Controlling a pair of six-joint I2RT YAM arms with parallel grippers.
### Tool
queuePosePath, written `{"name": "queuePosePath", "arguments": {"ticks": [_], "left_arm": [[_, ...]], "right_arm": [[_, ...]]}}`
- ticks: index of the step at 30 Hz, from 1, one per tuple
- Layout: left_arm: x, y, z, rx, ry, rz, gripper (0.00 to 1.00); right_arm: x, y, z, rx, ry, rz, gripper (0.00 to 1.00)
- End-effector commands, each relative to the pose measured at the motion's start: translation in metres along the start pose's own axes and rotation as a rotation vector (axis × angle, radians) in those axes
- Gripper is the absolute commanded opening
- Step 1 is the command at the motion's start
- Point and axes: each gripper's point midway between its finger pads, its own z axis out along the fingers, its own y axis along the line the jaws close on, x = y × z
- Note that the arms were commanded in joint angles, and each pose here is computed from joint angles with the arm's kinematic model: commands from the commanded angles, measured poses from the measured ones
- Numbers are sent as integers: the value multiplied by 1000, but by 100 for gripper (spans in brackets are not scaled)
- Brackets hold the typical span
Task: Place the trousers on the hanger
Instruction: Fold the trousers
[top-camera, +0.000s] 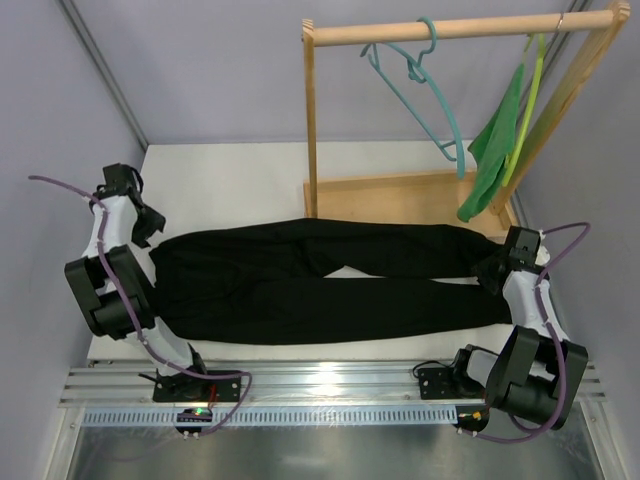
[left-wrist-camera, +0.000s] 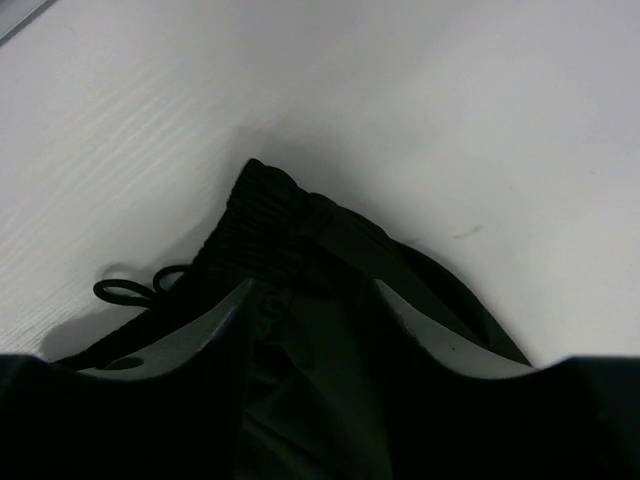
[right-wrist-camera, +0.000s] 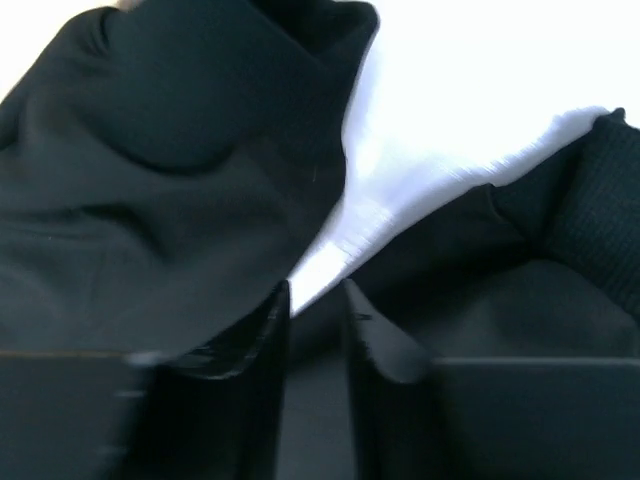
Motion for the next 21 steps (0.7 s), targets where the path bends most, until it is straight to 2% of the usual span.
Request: {"name": "queuePosePath", "arguments": {"ticks": [1, 2, 7, 11, 13, 18, 21], "left_arm": [[-1, -12, -33, 90, -30, -1, 51], [1, -16, -38, 103, -36, 5, 53], [12, -32, -62, 191, -38, 4, 64], [28, -42, -58, 253, 20, -16, 64], [31, -43, -53, 255, 33, -23, 65], [35, -54, -53, 277, 30, -41, 67], [39, -61, -54, 289, 28, -40, 68]], "right_arm": [[-15, 3, -13, 2, -50, -6, 33], [-16, 5, -16, -7, -49, -9, 39], [-37, 12, -56, -31, -98, 30, 51], [-48, 29, -70, -79, -84, 137, 54], [-47, 42, -72, -119, -39, 174, 54], [-37, 76, -59, -223, 115, 383, 57], [-39, 71, -47, -155, 129, 425, 63]]}}
